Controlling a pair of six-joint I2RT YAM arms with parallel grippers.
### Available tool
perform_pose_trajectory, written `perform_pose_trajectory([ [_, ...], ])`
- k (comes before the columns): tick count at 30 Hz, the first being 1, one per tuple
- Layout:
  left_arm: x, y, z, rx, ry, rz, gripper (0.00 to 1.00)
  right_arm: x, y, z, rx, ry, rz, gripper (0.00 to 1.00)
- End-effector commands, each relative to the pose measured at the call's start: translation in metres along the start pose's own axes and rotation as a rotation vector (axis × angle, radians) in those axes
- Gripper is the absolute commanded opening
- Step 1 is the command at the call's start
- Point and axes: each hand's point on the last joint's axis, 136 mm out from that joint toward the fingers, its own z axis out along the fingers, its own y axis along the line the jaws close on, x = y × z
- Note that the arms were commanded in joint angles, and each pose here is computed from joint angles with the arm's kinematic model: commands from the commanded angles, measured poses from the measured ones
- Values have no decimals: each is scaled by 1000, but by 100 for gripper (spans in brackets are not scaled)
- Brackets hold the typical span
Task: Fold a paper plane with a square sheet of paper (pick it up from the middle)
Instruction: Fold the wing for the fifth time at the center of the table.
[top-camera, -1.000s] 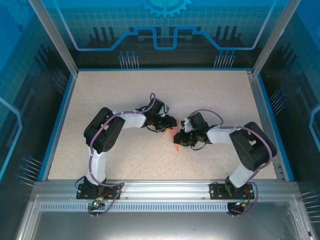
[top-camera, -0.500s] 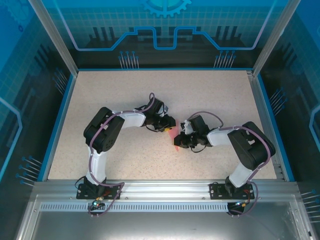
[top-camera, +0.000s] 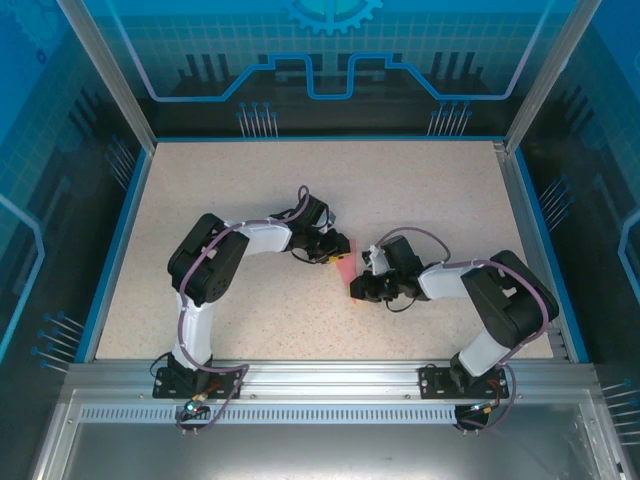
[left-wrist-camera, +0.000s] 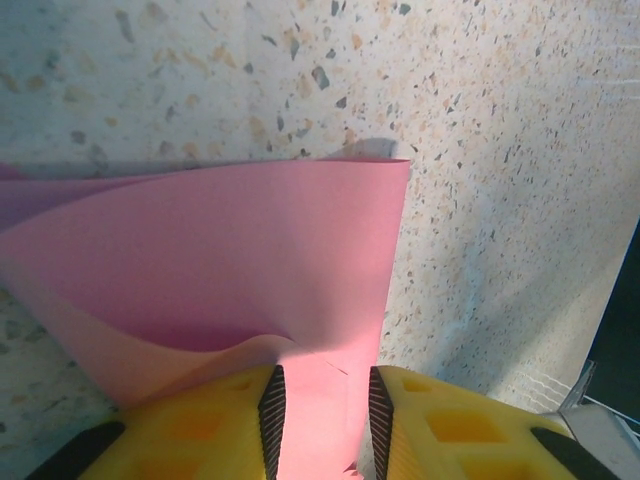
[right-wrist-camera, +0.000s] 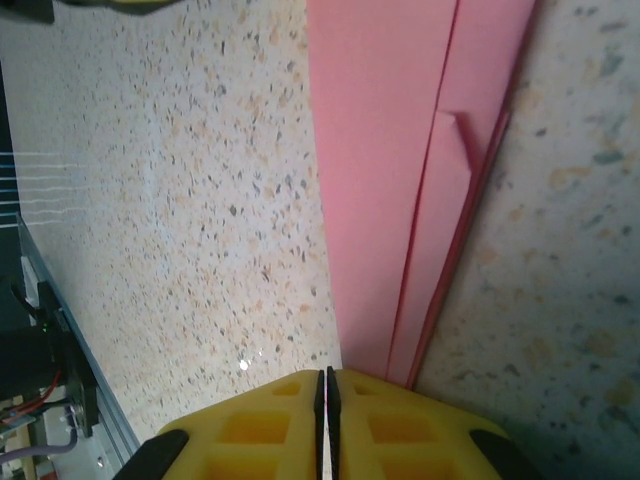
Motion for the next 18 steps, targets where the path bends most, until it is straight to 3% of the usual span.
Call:
perform_pose_trajectory([
  [1, 6, 68, 9, -217, 17, -87, 32, 85, -38, -2, 132, 265, 126, 13],
  [12, 6, 66, 9, -208, 21, -85, 32, 92, -38, -11, 164, 268, 108, 12],
  [18, 8, 60, 8, -197, 29, -64, 32, 63, -17, -22, 159, 177, 67, 11],
])
